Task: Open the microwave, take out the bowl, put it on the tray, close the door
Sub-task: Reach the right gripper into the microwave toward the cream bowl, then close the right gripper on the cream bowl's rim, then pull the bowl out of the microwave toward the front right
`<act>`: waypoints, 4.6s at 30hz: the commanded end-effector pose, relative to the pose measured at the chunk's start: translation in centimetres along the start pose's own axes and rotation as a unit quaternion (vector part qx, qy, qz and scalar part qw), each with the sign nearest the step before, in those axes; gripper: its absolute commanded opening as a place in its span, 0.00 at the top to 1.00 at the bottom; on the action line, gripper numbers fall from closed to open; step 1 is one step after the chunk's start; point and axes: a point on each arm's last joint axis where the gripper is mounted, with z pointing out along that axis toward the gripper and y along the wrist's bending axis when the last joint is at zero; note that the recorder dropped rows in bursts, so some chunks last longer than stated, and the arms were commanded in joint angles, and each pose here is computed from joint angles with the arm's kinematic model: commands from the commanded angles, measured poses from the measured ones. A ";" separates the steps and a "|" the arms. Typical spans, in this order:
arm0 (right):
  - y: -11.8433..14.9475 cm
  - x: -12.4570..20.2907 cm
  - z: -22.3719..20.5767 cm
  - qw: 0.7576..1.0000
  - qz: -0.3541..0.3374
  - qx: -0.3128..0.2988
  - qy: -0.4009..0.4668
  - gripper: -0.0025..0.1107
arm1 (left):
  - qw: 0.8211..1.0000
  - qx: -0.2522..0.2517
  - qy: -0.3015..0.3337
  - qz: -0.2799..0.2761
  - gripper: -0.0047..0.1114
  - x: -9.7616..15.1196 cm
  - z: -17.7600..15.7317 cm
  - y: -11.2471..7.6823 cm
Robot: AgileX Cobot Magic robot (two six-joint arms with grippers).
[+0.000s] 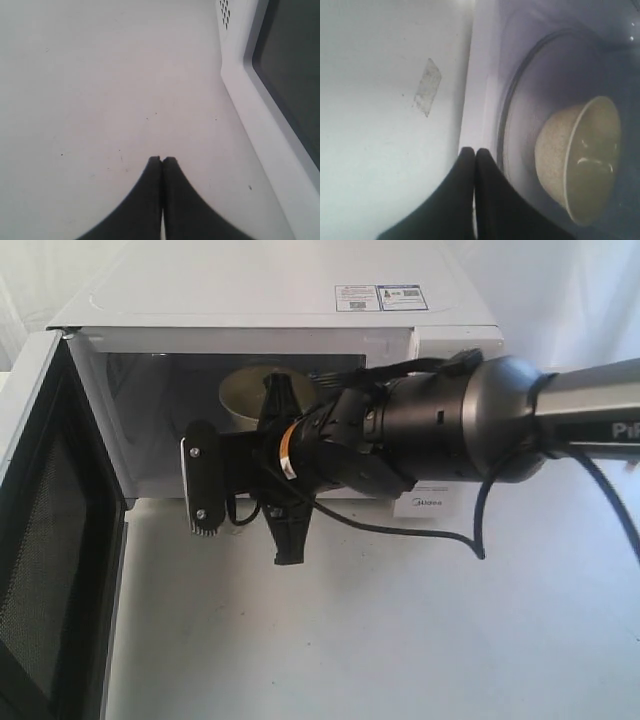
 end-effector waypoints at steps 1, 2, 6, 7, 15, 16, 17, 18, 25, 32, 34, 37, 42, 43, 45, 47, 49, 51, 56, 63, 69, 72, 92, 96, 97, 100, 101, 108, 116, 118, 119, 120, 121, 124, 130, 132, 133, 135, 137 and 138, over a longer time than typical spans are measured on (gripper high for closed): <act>0.5 -1.8 0.7 0.999 -0.003 0.018 -0.050 0.98 | 1.000 0.003 0.000 -0.003 0.96 0.1 0.0 0.0; 0.5 -2.2 0.7 0.998 0.003 0.023 -0.062 0.98 | 1.000 0.003 0.000 -0.003 0.96 0.1 0.0 0.0; 0.7 -2.8 0.6 0.996 0.037 0.024 -0.079 0.98 | 1.000 0.003 0.000 -0.003 0.96 0.1 0.0 0.0; 0.8 -2.7 0.7 0.995 0.068 0.016 -0.070 0.98 | 1.000 0.003 0.000 -0.003 0.96 0.1 0.0 0.0; 1.4 -1.1 2.8 0.998 0.046 -0.006 0.034 0.98 | 1.000 0.003 0.000 -0.003 0.96 0.1 0.0 0.0; 1.0 -1.2 2.8 0.998 0.050 0.008 0.029 0.98 | 1.000 0.003 0.000 -0.003 0.96 0.1 0.0 0.0; 0.7 -1.5 2.7 0.998 0.055 0.019 0.025 0.98 | 1.000 0.003 0.000 -0.003 0.96 0.1 0.0 0.0; 0.3 -1.6 2.6 0.998 0.045 0.033 0.029 0.98 | 1.000 0.003 0.000 -0.003 0.96 0.1 0.0 0.0; -1.0 -2.5 2.2 0.988 -0.001 0.141 0.070 0.98 | 1.000 0.003 0.000 -0.003 0.96 0.1 0.0 0.0; -0.3 -2.5 3.1 0.990 -0.003 0.126 0.066 0.98 | 1.000 0.003 0.000 -0.003 0.96 0.1 0.0 0.0; 0.0 -2.5 3.6 0.991 -0.007 0.120 0.066 0.98 | 1.000 0.003 0.000 -0.003 0.96 0.1 0.0 0.0; 0.7 -2.4 4.5 0.992 -0.014 0.109 0.068 0.94 | 1.000 0.003 0.000 -0.003 0.96 0.1 0.0 0.0; 0.7 -2.5 5.0 0.992 -0.016 0.110 0.065 0.71 | 1.000 0.003 0.000 -0.003 0.96 0.1 0.0 0.0; 0.5 -2.5 5.0 0.991 -0.006 0.114 0.065 0.66 | 1.000 0.003 0.000 -0.003 0.96 0.1 0.0 0.0; 0.2 -2.5 4.8 0.989 0.019 0.125 0.071 0.56 | 1.000 0.003 0.000 -0.003 0.96 0.1 0.0 0.0; -0.1 -2.4 4.8 0.988 0.028 0.134 0.077 0.50 | 1.000 0.003 0.000 -0.003 0.96 0.1 0.0 0.0; -0.4 -2.3 4.8 0.986 0.031 0.139 0.081 0.49 | 1.000 0.003 0.000 -0.003 0.96 0.1 0.0 0.0; -0.6 -2.2 5.0 0.986 0.033 0.142 0.084 0.49 | 1.000 0.003 0.000 -0.003 0.96 0.1 0.0 0.0; -0.6 -1.6 6.0 0.983 0.020 0.149 0.101 0.49 | 1.000 0.003 0.000 -0.003 0.96 0.1 0.0 0.0; -0.5 -1.5 6.8 0.980 0.005 0.168 0.106 0.49 | 1.000 0.003 0.000 -0.003 0.96 0.1 0.0 0.0; -0.8 -1.4 6.7 0.976 0.036 0.191 0.102 0.49 | 1.000 0.003 0.000 -0.003 0.96 0.1 0.0 0.0; -1.1 -0.7 7.0 0.975 0.049 0.191 0.107 0.49 | 1.000 0.003 0.000 -0.003 0.96 0.1 0.0 0.0; -2.8 1.7 9.7 0.978 0.085 0.172 0.087 0.49 | 1.000 0.003 0.000 -0.003 0.96 0.1 0.0 0.0; -2.8 1.8 10.5 0.977 0.086 0.173 0.091 0.49 | 1.000 0.003 0.000 -0.003 0.96 0.1 0.0 0.0; -2.8 1.8 10.5 0.977 0.087 0.174 0.090 0.49 | 1.000 0.003 0.000 -0.003 0.96 0.1 0.0 0.0; -3.0 1.7 10.8 0.977 0.088 0.177 0.087 0.49 | 1.000 0.003 0.000 -0.003 0.96 0.1 0.0 0.0; -3.0 1.6 11.0 0.977 0.087 0.176 0.087 0.49 | 1.000 0.003 0.000 -0.003 0.96 0.1 0.0 0.0; -2.8 1.6 11.9 0.977 0.086 0.175 0.088 0.49 | 1.000 0.003 0.000 -0.003 0.96 0.1 0.0 0.0; -2.9 2.0 12.0 0.974 0.088 0.183 0.099 0.66 | 1.000 0.003 0.000 -0.003 0.96 0.1 0.0 0.0; -2.9 2.0 12.0 0.974 0.088 0.183 0.100 0.75 | 1.000 0.003 0.000 -0.003 0.96 0.1 0.0 0.0; -2.9 2.0 12.0 0.974 0.088 0.183 0.100 0.80 | 1.000 0.003 0.000 -0.003 0.96 0.1 0.0 0.0; -2.9 2.0 12.0 0.974 0.088 0.183 0.100 0.86 | 1.000 0.003 0.000 -0.003 0.96 0.1 0.0 0.0; -2.9 2.0 12.0 0.974 0.088 0.183 0.100 0.92 | 1.000 0.003 0.000 -0.003 0.96 0.1 0.0 0.0; -2.8 1.8 12.0 0.974 0.095 0.184 0.098 0.98 | 1.000 0.003 0.000 -0.003 0.96 0.1 0.0 0.0; -2.4 0.5 11.1 0.967 0.159 0.176 0.094 0.98 | 1.000 0.003 0.000 -0.003 0.96 0.1 0.0 0.0; -2.3 -0.6 10.6 0.966 0.172 0.172 0.085 0.98 | 1.000 0.003 0.000 -0.003 0.96 0.1 0.0 0.0; -2.2 -1.1 10.3 0.967 0.171 0.172 0.079 0.98 | 1.000 0.003 0.000 -0.003 0.96 0.1 0.0 0.0; -2.0 -2.6 9.6 0.967 0.178 0.168 0.065 0.98 | 1.000 0.003 0.000 -0.003 0.96 0.1 0.0 0.0; -1.6 -3.9 8.8 0.964 0.203 0.161 0.057 0.98 | 1.000 0.003 0.000 -0.003 0.96 0.1 0.0 0.0; -1.3 -4.4 8.5 0.962 0.216 0.158 0.056 0.98 | 1.000 0.003 0.000 -0.003 0.96 0.1 0.0 0.0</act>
